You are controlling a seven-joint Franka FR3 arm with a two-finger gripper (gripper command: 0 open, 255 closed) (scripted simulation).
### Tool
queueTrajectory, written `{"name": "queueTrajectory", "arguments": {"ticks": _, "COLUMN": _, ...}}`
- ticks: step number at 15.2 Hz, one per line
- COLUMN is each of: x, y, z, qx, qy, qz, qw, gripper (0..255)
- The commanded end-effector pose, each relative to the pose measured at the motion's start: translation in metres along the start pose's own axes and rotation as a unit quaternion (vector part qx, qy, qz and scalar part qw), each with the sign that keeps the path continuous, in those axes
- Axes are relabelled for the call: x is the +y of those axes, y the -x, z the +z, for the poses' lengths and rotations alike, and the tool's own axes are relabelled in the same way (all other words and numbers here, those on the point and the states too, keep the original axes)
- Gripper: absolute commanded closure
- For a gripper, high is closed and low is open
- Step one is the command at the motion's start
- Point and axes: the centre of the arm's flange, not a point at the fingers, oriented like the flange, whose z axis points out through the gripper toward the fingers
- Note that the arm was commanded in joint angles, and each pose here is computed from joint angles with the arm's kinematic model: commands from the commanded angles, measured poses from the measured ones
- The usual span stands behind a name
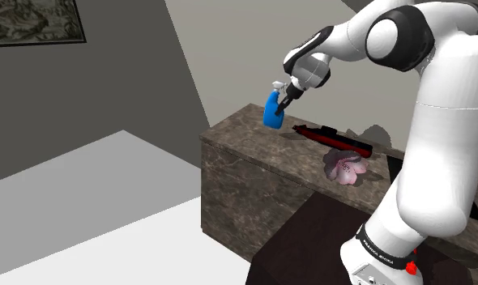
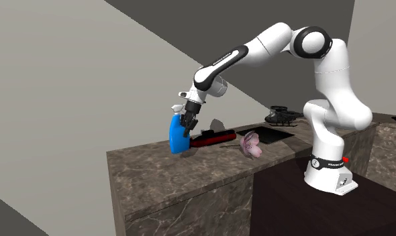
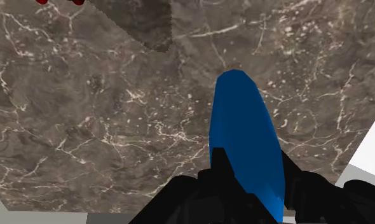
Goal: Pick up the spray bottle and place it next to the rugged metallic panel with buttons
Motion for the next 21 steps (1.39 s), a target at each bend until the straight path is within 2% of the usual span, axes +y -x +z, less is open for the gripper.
{"name": "queueTrajectory", "arguments": {"ticks": 1, "x": -0.001, "y": -0.004, "z": -0.01, "qx": 0.0, "qy": 0.0, "qz": 0.0, "qw": 1.0, "gripper": 255}}
{"name": "queueTrajectory", "arguments": {"ticks": 21, "x": -0.001, "y": -0.045, "z": -0.108, "qx": 0.0, "qy": 0.0, "qz": 0.0, "qw": 1.0, "gripper": 255}}
